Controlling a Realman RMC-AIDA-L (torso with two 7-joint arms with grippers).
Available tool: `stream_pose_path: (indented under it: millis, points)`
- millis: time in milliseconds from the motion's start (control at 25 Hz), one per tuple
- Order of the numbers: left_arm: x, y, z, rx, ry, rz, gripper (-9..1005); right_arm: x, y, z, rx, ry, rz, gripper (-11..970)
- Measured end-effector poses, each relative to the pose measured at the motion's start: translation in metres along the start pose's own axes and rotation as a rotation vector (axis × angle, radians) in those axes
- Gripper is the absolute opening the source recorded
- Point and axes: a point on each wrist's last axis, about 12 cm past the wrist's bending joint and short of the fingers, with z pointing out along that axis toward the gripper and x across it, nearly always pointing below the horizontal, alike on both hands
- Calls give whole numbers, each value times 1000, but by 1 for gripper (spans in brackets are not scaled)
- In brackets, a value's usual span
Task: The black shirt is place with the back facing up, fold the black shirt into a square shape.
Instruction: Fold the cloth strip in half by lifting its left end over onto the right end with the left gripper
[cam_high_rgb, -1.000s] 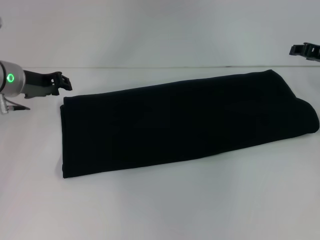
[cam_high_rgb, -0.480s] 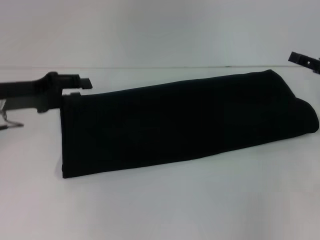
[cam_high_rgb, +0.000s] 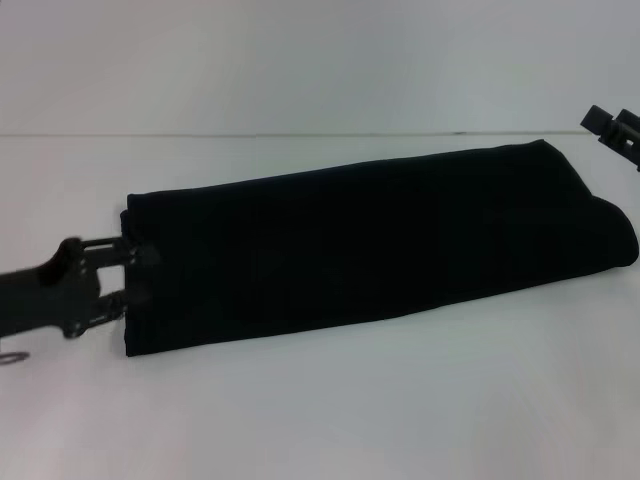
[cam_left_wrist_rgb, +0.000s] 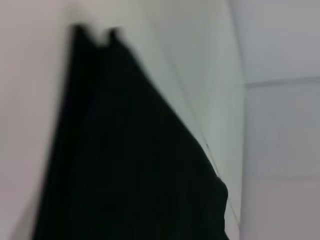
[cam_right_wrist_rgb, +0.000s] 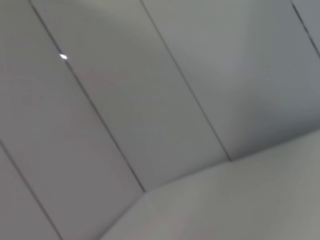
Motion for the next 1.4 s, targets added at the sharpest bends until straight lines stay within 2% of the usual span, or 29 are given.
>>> stream_pose_path:
  millis: [160, 400, 640, 1080, 1400]
  points:
    - [10, 17, -9, 1, -34, -111, 527, -2, 3, 0, -29, -25, -36, 774]
    - [16, 33, -17, -35, -64, -193, 521, 3, 7, -9, -59, -36, -36, 775]
    - [18, 38, -17, -69, -51, -225, 515, 12, 6, -26, -107, 78, -28, 775]
    - [23, 52, -9, -126, -75, -284, 504, 14, 3, -30, -82, 80, -22, 774]
    - [23, 54, -5, -136, -90, -294, 496, 15, 4, -30, -82, 77, -18, 774]
